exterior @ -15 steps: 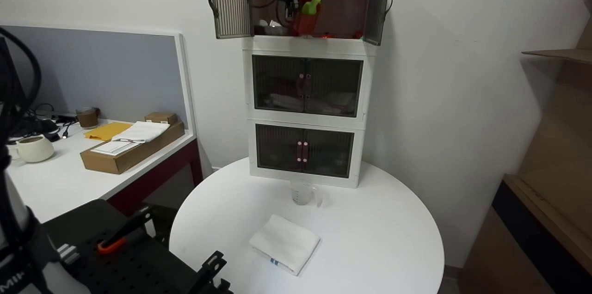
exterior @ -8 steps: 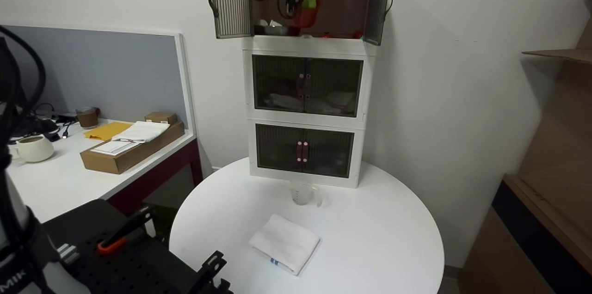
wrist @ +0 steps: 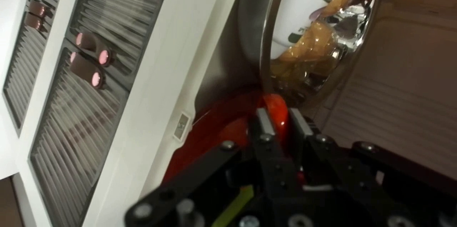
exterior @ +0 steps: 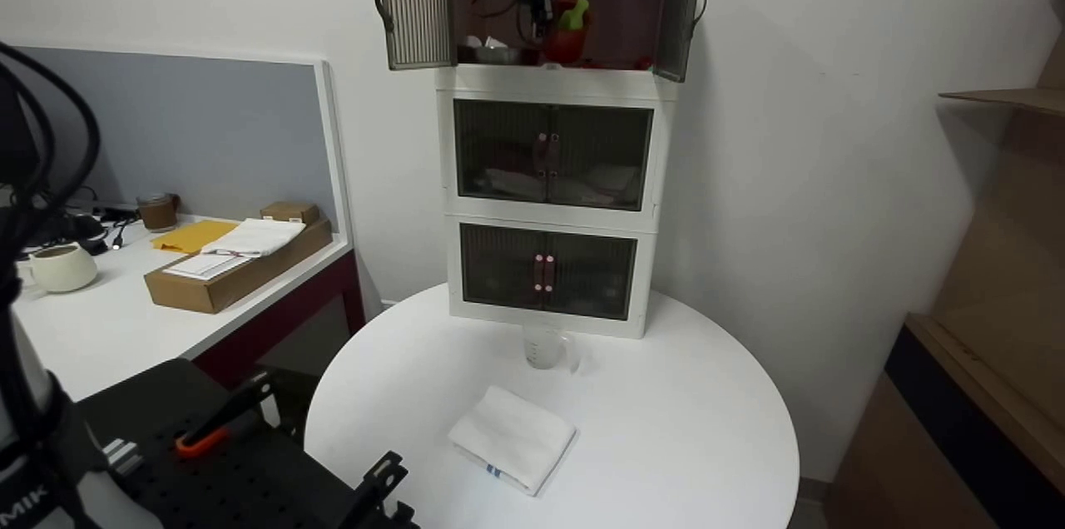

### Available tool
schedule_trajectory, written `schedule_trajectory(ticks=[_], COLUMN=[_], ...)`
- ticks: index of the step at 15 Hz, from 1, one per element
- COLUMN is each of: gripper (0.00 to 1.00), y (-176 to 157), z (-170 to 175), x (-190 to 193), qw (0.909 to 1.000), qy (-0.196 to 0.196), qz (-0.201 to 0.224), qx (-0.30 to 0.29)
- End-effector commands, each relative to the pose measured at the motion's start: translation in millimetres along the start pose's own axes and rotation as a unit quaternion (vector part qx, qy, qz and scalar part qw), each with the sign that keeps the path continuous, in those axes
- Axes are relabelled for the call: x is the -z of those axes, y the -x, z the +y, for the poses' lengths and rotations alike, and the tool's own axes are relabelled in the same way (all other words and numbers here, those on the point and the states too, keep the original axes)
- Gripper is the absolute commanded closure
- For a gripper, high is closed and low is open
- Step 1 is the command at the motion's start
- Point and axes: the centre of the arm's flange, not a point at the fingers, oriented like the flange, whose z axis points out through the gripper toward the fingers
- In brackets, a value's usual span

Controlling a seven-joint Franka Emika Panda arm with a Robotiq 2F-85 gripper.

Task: Put the cup into the top compartment

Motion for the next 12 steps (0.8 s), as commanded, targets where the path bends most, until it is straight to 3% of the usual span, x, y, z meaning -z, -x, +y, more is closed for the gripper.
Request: schedule_trajectory(ticks=[1,12], gripper=[0.96,0.94], y=[-26,-46], z=[-19,-13], x=[-19,-51], qw=[0.9999,0.9969], qy=[0.015,0.077], qz=[0.007,0.004], qx=[-0.001,0.017])
